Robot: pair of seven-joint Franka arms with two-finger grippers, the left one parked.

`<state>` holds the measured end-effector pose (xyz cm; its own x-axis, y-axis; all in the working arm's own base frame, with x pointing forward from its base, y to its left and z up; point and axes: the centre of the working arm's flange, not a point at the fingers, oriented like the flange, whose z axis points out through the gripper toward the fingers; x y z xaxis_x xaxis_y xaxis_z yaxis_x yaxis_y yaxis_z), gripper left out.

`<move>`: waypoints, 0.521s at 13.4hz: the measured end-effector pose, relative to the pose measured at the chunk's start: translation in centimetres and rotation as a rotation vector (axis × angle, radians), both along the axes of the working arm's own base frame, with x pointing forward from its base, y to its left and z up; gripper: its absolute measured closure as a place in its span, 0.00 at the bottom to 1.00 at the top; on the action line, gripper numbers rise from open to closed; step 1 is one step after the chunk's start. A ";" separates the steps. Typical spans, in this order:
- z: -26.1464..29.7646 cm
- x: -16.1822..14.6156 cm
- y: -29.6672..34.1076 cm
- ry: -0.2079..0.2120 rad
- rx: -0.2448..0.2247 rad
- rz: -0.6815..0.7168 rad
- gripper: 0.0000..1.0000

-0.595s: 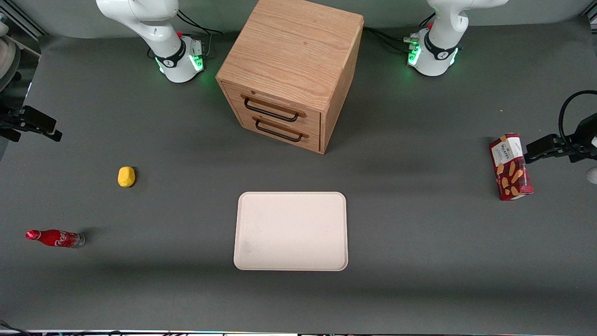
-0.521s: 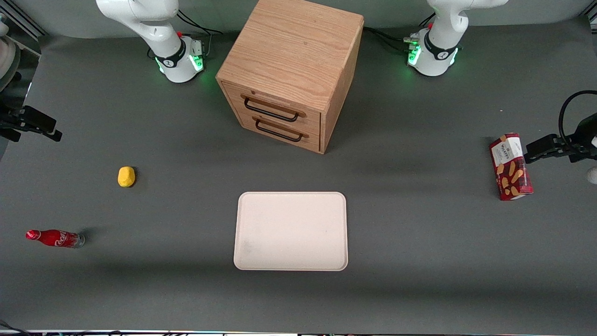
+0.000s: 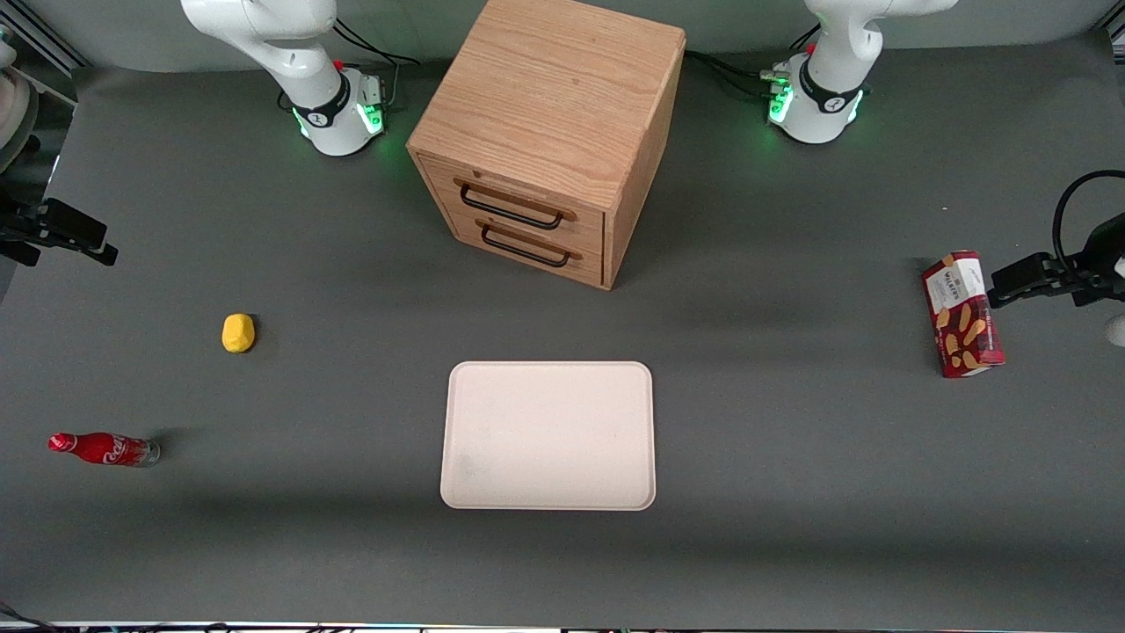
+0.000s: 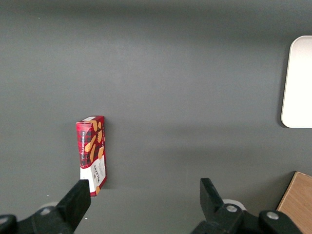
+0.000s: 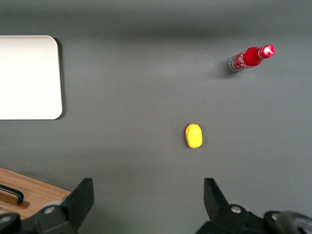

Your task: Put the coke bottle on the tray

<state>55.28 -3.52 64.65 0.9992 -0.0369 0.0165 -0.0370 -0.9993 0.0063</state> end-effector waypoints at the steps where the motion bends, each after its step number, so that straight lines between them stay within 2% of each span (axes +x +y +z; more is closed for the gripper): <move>1: 0.0 0.0 0.0 0.000 0.000 0.000 0.00; 3: 0.0 0.0 0.0 0.004 0.000 0.000 0.00; 7: -0.3 -0.4 0.0 0.038 0.002 -0.001 0.00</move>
